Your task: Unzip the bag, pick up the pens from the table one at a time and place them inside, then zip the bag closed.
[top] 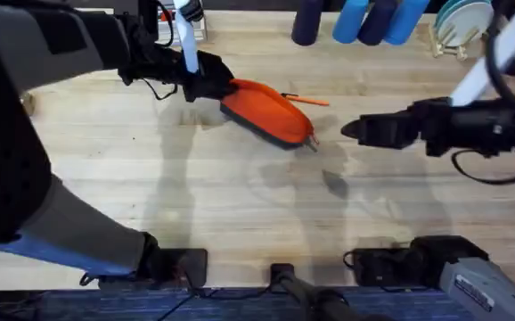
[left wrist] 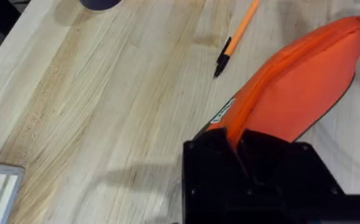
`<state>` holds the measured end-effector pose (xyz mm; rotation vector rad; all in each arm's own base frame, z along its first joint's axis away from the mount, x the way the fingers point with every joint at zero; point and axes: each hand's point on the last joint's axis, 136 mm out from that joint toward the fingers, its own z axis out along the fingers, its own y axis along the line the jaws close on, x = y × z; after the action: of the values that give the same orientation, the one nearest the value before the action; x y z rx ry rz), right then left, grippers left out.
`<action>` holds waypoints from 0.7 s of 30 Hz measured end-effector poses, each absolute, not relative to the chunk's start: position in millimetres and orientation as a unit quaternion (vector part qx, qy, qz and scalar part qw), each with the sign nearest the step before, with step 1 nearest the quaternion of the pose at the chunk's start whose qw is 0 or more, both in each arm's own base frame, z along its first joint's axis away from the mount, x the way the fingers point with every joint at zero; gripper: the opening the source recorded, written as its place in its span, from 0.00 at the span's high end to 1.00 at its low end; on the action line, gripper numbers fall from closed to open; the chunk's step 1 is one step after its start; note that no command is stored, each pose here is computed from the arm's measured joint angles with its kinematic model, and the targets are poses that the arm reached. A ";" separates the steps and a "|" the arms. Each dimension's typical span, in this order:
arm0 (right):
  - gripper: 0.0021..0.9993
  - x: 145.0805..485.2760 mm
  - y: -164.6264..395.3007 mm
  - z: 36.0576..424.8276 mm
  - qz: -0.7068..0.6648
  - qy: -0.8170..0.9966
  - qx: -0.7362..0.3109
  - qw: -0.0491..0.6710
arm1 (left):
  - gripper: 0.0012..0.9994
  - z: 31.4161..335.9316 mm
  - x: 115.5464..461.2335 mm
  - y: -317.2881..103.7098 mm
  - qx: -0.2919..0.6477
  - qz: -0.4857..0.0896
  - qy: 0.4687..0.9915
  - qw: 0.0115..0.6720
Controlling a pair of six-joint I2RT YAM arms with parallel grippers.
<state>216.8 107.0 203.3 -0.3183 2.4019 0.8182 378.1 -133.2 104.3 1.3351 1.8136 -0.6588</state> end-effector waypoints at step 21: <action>0.00 268.9 130.1 156.2 0.323 0.907 -0.138 0.233 | 0.96 104.3 378.1 -133.2 0.525 -0.259 0.713 0.387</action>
<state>268.9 130.1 156.2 -0.3787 2.4912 0.8861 378.1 -133.2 104.3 1.3352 1.8136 -0.6586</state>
